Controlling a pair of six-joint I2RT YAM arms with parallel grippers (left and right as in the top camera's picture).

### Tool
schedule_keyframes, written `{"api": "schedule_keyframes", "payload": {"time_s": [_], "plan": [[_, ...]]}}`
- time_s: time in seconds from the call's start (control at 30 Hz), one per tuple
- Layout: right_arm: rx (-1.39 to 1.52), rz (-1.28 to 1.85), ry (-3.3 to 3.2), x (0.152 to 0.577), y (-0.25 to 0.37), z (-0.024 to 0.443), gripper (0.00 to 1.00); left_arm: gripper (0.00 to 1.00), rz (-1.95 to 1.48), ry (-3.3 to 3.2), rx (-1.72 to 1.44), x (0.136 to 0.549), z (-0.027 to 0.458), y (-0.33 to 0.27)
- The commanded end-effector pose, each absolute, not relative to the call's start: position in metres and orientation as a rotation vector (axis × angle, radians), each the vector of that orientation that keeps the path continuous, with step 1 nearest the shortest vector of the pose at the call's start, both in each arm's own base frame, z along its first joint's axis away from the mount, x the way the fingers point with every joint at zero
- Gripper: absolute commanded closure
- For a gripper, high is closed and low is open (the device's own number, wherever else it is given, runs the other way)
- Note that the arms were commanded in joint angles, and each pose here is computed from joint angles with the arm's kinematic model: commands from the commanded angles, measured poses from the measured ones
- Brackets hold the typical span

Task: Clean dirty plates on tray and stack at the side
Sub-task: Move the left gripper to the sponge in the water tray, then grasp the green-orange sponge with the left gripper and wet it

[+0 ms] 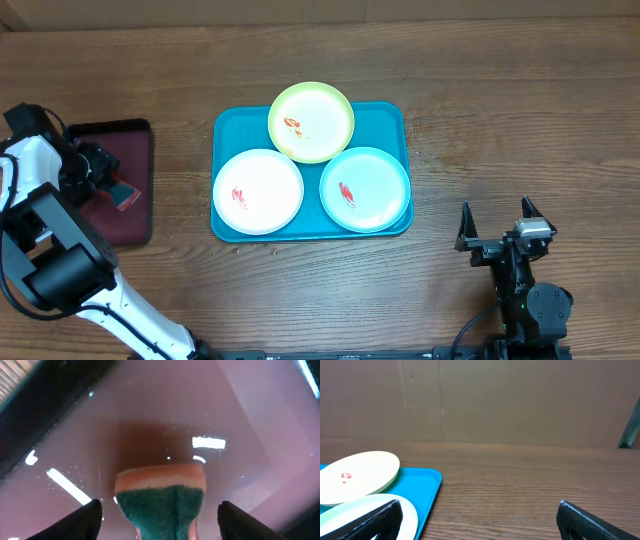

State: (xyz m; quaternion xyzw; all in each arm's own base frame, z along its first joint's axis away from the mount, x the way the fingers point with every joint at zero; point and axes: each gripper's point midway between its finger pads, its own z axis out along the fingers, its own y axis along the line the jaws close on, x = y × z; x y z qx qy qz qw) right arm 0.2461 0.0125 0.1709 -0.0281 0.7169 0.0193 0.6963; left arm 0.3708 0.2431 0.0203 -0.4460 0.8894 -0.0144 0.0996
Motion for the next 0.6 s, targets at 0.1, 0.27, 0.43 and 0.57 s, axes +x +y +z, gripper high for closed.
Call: {"api": "schedule_keyframes", "payload": {"time_s": [0.1, 0.27, 0.43, 0.57], "plan": [[-0.065, 0.035, 1.593, 0.246, 0.012, 0.170, 0.00, 0.23, -0.068, 2.694, -1.299, 0.370, 0.005, 0.236], [-0.065, 0.035, 1.593, 0.246, 0.012, 0.170, 0.00, 0.30, 0.000, 2.729, -1.321, 0.361, -0.007, 0.240], [-0.065, 0.035, 1.593, 0.246, 0.012, 0.170, 0.00, 0.96, 0.051, 2.747, -1.262, 0.361, -0.006, 0.246], [-0.065, 0.035, 1.593, 0.246, 0.012, 0.170, 0.00, 0.96, 0.039, 2.763, -1.255, 0.359, -0.006, 0.244]]}}
